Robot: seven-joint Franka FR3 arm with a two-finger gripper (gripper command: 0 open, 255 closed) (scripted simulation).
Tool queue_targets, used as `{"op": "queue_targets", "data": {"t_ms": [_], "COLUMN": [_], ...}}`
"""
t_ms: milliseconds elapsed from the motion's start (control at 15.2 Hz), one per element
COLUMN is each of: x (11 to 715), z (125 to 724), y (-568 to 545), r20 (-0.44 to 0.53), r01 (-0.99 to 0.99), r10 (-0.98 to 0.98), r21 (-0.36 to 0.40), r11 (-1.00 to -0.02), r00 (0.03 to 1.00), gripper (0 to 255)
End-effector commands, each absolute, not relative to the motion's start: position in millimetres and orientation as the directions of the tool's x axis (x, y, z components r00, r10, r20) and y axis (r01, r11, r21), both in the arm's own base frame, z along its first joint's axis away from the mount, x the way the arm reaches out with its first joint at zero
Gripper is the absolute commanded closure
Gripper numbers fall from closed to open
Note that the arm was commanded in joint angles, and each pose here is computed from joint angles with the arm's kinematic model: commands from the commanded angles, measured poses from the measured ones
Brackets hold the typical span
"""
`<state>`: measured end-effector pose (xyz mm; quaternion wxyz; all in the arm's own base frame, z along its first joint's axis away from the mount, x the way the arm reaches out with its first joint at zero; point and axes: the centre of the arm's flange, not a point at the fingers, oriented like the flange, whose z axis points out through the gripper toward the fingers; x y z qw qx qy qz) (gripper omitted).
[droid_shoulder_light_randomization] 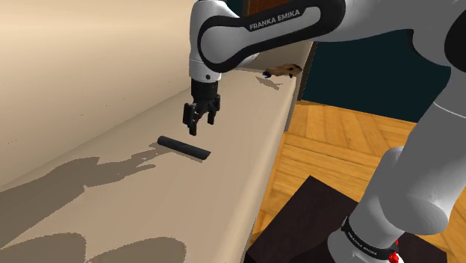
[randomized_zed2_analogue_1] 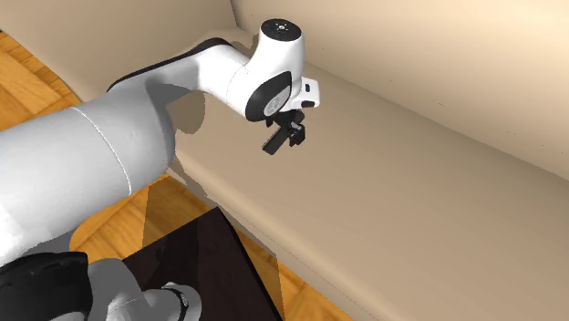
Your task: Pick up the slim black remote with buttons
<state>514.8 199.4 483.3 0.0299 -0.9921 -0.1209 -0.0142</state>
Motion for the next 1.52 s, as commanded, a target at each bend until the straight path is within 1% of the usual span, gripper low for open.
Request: {"op": "queue_targets", "data": {"t_ms": [0, 132, 660, 792, 858, 1452], "x": [529.3, 541.4, 541.8, 541.8, 541.7, 541.8], "z": [470.4, 455.7, 415.1, 415.1, 415.0, 415.1], "y": [219.1, 239.0, 239.8, 239.7, 239.3, 239.8], "r20": [0.024, 0.012, 0.012, 0.012, 0.012, 0.012], "r01": [0.271, 0.299, 0.301, 0.301, 0.301, 0.301], "r10": [0.270, 0.299, 0.300, 0.300, 0.300, 0.300], "r21": [-0.057, -0.058, -0.058, -0.058, -0.058, -0.058], "r11": [-0.961, -0.952, -0.952, -0.952, -0.952, -0.952], "r00": [0.963, 0.954, 0.954, 0.954, 0.954, 0.954], "gripper": [0, 0, 0, 0, 255, 255]}}
